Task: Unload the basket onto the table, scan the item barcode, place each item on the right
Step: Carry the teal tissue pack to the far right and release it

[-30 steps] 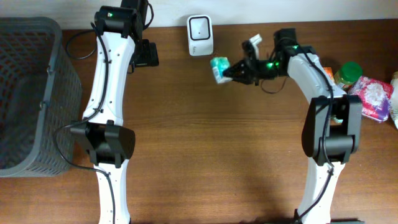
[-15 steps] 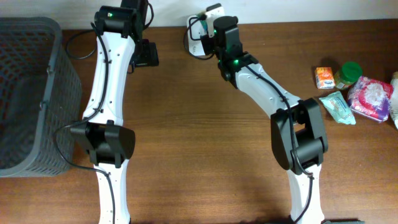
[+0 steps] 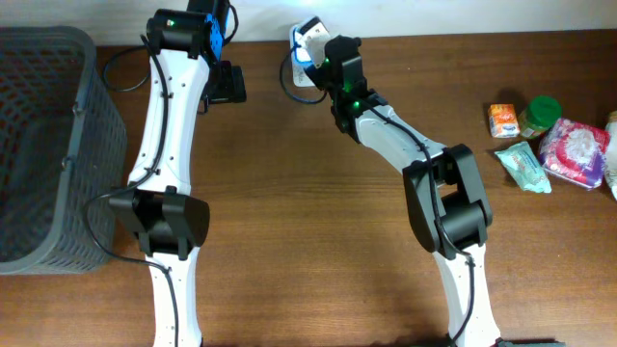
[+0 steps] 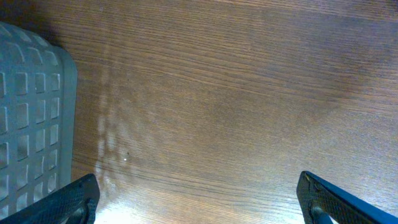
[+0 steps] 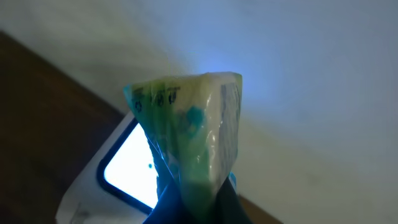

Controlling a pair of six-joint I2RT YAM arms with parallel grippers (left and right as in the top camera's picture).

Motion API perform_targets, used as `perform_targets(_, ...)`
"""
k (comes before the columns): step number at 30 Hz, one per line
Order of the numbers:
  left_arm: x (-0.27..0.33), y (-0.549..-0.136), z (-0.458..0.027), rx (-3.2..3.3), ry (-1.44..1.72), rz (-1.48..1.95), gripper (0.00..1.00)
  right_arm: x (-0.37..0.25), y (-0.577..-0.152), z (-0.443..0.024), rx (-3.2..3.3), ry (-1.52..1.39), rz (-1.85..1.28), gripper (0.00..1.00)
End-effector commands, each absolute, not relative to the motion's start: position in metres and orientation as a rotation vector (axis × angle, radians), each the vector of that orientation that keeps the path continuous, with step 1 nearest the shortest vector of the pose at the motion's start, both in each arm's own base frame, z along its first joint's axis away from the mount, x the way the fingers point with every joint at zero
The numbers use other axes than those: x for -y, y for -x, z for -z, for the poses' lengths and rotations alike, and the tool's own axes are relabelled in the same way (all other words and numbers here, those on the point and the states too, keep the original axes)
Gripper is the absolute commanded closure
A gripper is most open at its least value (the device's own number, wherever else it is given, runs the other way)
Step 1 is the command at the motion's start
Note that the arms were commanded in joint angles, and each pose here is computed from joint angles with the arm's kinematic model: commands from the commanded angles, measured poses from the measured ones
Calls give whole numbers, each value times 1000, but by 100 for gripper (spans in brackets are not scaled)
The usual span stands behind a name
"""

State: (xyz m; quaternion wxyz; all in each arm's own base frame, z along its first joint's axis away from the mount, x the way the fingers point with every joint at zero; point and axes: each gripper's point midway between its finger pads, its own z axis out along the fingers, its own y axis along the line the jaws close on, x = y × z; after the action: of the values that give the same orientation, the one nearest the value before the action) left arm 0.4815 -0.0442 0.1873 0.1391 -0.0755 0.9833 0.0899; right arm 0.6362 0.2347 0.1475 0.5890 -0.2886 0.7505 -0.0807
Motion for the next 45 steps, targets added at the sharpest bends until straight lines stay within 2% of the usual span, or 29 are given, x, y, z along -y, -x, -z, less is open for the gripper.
perform_targets(1,45,-482,-188,-2841,201,-256,1,-246,-636,-142,-1734,724,131,96)
perform_targets(5,46,-482,-188,-2842,200,-255,1,-232,-640,-146,-1773,604,162,96)
perform_targets(8,45,-482,-188,-2841,201,-256,1,-209,-648,-185,-1749,452,147,96)
perform_targets(11,45,-482,-188,-2841,200,-256,1,-152,-649,-243,-1739,202,104,96)
perform_targets(13,46,-482,-188,-2841,200,-255,1,-95,-641,-258,-1818,77,118,96)
perform_targets(15,45,-482,-188,-2842,200,-256,1,-44,-626,-250,-1943,13,176,96)
perform_targets(17,46,-482,-188,-2841,200,-255,1,9,-592,-216,-2171,-33,260,96)
perform_targets(21,45,-482,-188,-2842,200,-256,1,102,-491,-139,-2679,-133,460,96)
perform_targets(26,46,-482,-188,-2841,200,-255,1,162,-444,-126,-2811,-302,527,96)
perform_targets(27,45,-482,-188,-2842,200,-256,1,174,-439,-126,-2815,-343,534,74)
perform_targets(28,46,-482,-188,-2841,200,-255,1,180,-437,-125,-2814,-367,519,1)
perform_targets(31,45,-482,-188,-2841,201,-256,1,164,-442,-121,-2817,-351,348,1)
perform_targets(35,46,-482,-188,-2841,200,-255,1,155,-441,-145,-2779,-327,352,1)
perform_targets(38,45,-482,-188,-2842,200,-256,1,148,-422,-221,-2615,-407,332,1)
perform_targets(42,45,-482,-188,-2842,200,-256,1,98,-377,-332,-2358,-318,81,1)
perform_targets(45,45,-482,-188,-2841,200,-256,1,72,-329,-368,-2276,-272,8,1)
